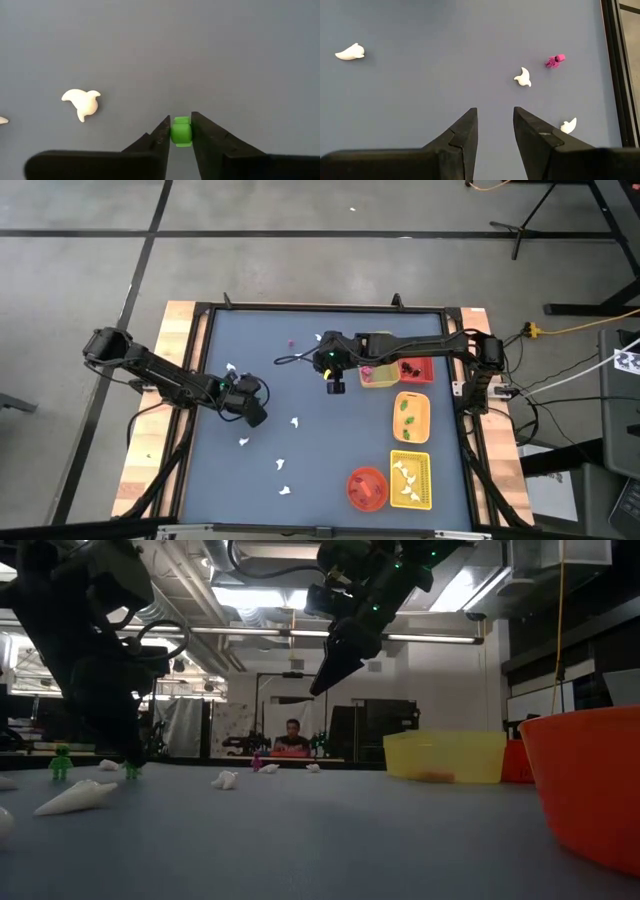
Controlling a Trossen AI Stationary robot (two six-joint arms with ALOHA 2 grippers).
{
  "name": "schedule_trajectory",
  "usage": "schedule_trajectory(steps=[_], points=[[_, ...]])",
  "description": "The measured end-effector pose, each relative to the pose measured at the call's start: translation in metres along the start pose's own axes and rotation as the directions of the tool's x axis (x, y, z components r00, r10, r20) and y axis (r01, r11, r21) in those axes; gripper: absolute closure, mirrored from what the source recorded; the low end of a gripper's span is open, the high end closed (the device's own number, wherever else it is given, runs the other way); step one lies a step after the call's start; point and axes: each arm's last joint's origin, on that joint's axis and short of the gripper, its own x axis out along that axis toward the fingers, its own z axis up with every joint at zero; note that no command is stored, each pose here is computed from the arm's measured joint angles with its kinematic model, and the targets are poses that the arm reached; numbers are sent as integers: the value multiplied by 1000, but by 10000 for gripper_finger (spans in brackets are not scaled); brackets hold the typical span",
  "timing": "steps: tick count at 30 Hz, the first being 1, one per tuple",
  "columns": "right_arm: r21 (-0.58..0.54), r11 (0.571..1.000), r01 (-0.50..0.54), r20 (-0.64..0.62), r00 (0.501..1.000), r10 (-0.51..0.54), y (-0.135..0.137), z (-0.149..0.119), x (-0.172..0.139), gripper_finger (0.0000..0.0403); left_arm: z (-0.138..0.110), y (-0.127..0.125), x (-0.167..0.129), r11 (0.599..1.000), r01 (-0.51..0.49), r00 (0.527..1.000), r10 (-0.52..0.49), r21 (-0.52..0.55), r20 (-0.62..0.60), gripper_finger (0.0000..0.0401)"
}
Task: Sort Halloween decoration
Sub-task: Put the green skeleton toy into the middle yellow bin
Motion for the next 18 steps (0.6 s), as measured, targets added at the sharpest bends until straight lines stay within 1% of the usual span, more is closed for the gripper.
schedule_trajectory(steps=[7, 14, 18], points=[[-1, 1000, -3, -8, 1000, 3, 0, -1, 0, 278, 0, 0, 0, 1000, 0, 1000, 0, 0, 1, 375], [-1, 1000, -14, -41, 999, 14, 1, -4, 0, 278, 1, -1, 0, 1000, 6, 1000, -6, -4, 5, 374], [-2, 1000, -25, -72, 997, 25, 2, -6, -7, 278, 4, -5, 0, 999, 46, 998, -45, -28, 36, 376]])
